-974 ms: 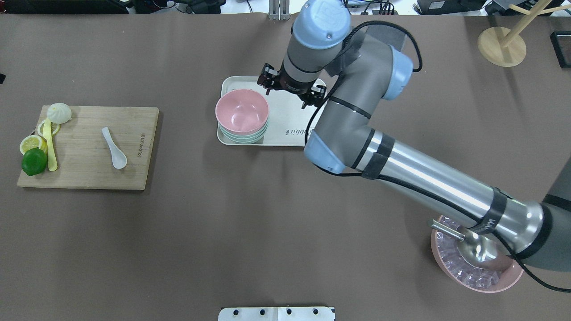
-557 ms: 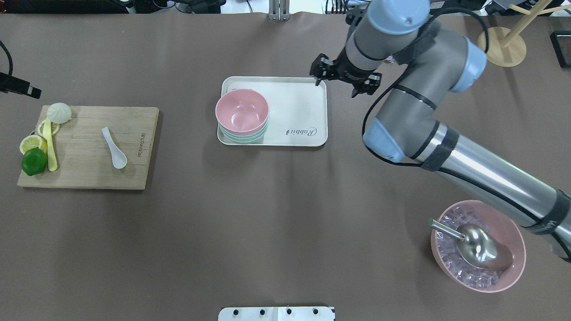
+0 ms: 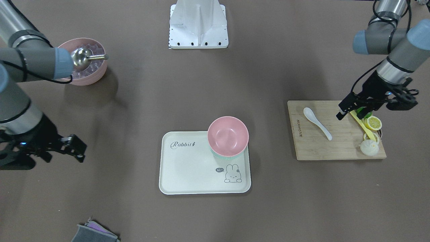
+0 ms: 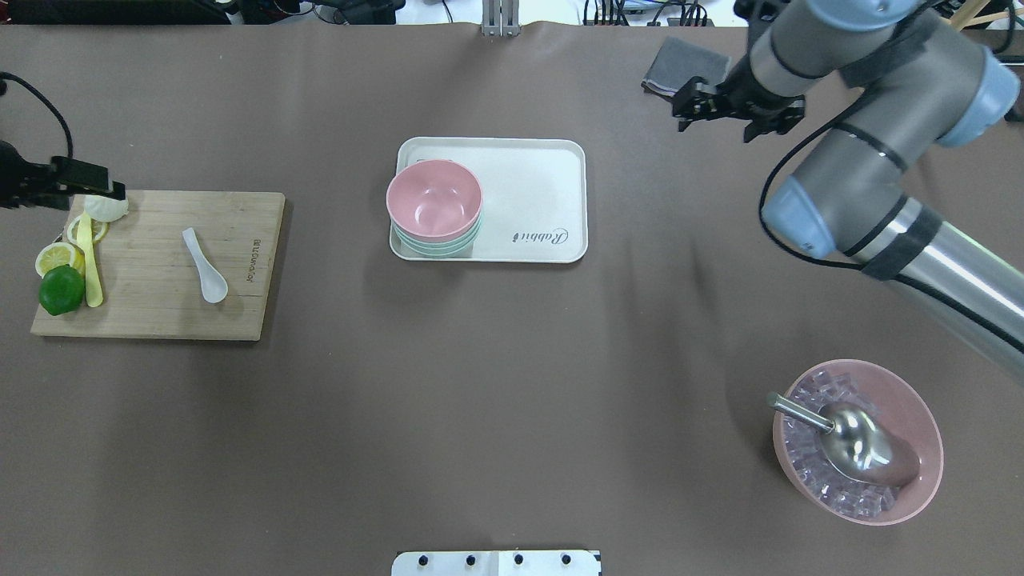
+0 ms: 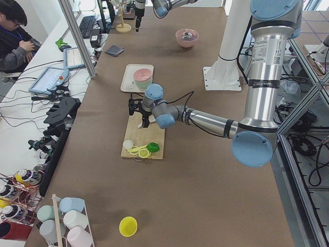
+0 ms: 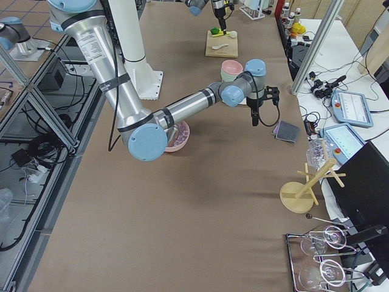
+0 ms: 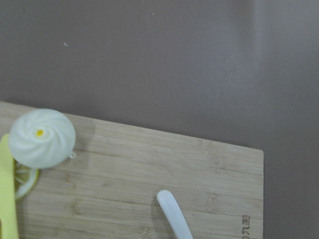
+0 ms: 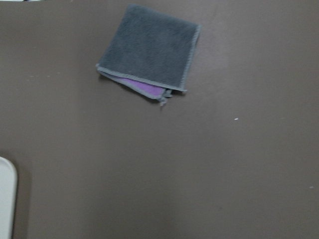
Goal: Stack pink bowl on green and place spoon
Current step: 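Open the right gripper and withdraw it while the left arm reaches toward the cutting board, then lower the left gripper onto the white spoon handle and close it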
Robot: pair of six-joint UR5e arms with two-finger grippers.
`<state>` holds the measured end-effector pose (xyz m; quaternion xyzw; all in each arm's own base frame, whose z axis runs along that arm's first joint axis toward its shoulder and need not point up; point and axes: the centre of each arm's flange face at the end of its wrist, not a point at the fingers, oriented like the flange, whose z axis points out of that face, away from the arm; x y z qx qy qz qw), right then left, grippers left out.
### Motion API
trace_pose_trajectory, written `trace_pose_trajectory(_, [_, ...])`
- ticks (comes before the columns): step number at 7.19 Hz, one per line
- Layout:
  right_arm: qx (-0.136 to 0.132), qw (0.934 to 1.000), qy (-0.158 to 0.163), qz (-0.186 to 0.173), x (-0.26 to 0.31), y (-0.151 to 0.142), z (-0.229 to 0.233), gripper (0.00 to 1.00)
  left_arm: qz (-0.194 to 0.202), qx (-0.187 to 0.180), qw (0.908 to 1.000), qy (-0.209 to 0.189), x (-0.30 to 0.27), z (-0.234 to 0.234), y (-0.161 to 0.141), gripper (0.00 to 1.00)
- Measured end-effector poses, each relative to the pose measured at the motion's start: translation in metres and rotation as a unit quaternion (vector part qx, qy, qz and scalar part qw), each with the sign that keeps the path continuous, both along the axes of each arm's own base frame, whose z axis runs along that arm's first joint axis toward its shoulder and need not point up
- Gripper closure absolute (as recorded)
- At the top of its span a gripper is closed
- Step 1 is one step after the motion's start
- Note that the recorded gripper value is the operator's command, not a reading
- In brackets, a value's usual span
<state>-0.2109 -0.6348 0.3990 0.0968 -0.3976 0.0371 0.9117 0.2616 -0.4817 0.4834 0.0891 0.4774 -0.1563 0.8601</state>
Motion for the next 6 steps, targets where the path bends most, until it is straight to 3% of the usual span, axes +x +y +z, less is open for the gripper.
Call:
trace_pose_trajectory(1, [0.012,0.9996,0.003,-0.024,0.05,0.001,0.035,0.0,-0.011,-0.017,0.9995,-0.025,0.022,-0.002,0.008,0.03])
trace_pose_trajectory(3, [0.023,0.9978,0.0,-0.062,0.13,0.025,0.106,0.0,-0.025,-0.035,0.9965,-0.071,0.045,-0.002,0.013,0.21])
trace_pose_trajectory(6, [0.016,0.9972,0.012,-0.072,0.173,0.058,0.166,0.0,-0.035,-0.031,0.9948,-0.09,0.063,0.001,0.001,0.44])
